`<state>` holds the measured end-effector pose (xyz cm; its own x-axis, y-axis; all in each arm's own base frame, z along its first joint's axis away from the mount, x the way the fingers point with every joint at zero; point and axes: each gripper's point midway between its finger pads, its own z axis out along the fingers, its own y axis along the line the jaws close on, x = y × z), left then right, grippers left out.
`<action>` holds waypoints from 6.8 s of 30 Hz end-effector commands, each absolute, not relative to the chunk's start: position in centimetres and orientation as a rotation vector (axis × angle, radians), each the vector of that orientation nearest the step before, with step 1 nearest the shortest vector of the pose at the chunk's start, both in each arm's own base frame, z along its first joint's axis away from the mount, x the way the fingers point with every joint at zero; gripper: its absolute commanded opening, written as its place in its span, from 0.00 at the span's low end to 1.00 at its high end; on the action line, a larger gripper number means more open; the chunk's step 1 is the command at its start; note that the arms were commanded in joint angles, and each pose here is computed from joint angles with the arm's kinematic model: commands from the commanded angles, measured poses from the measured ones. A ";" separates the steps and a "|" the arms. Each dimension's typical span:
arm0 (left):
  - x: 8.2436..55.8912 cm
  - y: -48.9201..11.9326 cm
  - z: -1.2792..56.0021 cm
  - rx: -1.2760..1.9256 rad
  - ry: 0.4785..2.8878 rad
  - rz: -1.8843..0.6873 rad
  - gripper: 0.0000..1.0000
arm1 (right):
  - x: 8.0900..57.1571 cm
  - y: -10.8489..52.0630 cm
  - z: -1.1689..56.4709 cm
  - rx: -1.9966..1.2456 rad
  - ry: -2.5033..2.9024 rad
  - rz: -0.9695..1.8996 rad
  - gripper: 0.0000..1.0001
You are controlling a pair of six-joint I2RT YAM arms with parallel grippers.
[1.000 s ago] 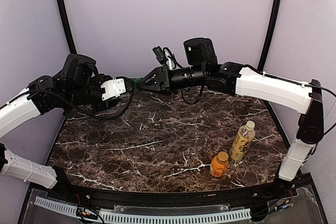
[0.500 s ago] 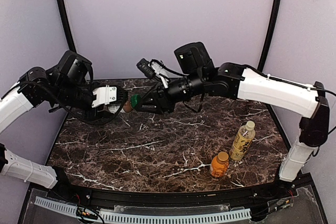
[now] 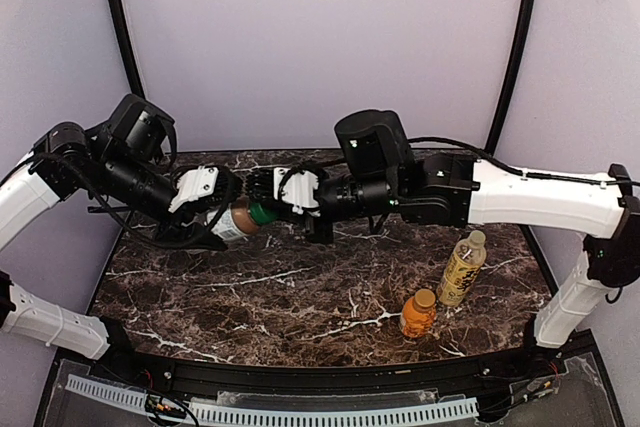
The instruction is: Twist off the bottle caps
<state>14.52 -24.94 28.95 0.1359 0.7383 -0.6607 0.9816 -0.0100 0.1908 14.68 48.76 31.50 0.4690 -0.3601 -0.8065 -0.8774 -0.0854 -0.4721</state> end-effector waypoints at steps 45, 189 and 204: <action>28.1 -21.5 36.8 1.207 1.151 0.604 0.33 | 23.3 49.3 41.0 -0.554 1.779 1.440 0.41; 13.6 -24.0 25.3 1.900 1.480 -0.368 0.22 | 12.1 48.8 34.2 -1.785 0.622 -0.050 0.00; 14.2 -23.9 26.1 1.838 1.484 -0.335 0.21 | 12.0 47.7 37.2 -1.600 0.754 0.090 0.89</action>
<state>14.52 -23.64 25.12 0.2940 0.7582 -0.5820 0.9266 -0.0765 0.3683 12.32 48.77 32.41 0.8154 -0.4676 -0.3414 -0.4585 -0.1614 -0.8739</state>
